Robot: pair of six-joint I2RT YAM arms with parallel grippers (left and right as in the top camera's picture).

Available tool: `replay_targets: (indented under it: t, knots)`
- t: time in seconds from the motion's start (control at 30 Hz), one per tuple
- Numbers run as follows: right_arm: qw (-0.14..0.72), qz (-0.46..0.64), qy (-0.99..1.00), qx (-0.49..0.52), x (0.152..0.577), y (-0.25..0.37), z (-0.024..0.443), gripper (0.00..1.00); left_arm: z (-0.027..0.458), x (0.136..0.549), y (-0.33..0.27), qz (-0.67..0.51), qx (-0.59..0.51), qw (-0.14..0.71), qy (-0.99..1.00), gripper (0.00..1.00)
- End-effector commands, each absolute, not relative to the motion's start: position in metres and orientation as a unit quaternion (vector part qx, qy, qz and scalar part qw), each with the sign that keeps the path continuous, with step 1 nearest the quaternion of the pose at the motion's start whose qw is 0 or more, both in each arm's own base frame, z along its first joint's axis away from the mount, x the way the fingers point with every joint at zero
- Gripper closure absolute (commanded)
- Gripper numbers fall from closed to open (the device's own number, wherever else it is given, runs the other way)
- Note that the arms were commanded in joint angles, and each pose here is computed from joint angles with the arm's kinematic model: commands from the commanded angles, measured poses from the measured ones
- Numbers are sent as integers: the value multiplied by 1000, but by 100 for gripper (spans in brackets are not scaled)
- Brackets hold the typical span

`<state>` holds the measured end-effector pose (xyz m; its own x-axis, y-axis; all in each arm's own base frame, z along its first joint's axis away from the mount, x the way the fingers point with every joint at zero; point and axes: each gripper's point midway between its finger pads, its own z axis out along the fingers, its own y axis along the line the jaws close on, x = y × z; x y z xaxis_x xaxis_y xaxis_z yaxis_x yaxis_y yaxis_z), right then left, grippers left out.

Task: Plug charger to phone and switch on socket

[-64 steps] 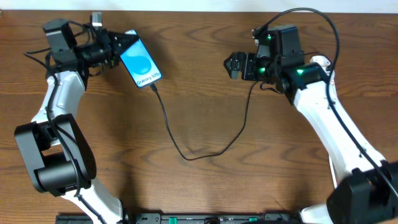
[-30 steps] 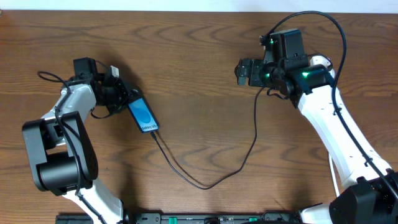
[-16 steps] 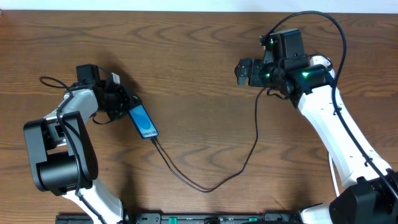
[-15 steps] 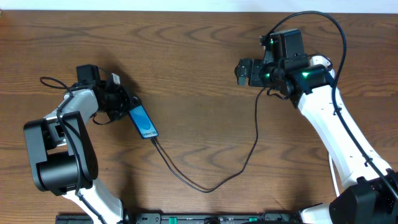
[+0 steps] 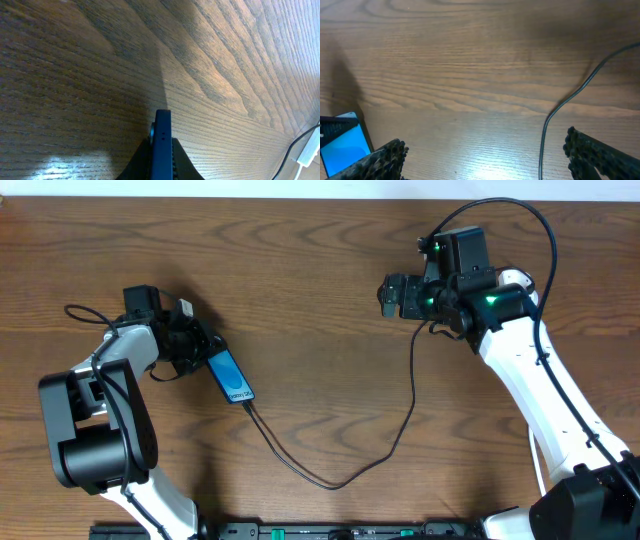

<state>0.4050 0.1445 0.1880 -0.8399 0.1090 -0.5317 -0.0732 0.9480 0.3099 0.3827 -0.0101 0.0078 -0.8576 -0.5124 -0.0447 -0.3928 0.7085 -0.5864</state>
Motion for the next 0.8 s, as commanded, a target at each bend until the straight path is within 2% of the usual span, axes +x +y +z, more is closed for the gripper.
replay_targets:
  t: [0.0,0.13,0.2,0.37,0.4,0.53,0.77]
  knots:
    - [293,155,943,8,406,140,195,1,3,379,-11,-291,-243,97,920,92]
    - [293,155,943,8,406,140,195,1,-4,376,-12,-291,-247,87,920,91]
    - [293,155,943,8,406,140,195,1,-5,376,-12,-291,-248,85,920,87]
    - [293,155,943,8,406,140,195,1,-5,376,-12,-291,-248,84,920,83]
    - [293,155,943,8,406,140,195,1,-5,376,-12,-291,-248,84,920,78]
    - [293,155,943,8,406,140,195,1,-6,375,-12,-291,-248,83,920,72]
    - [293,155,943,8,406,140,195,1,-6,372,-13,-291,-250,77,920,71]
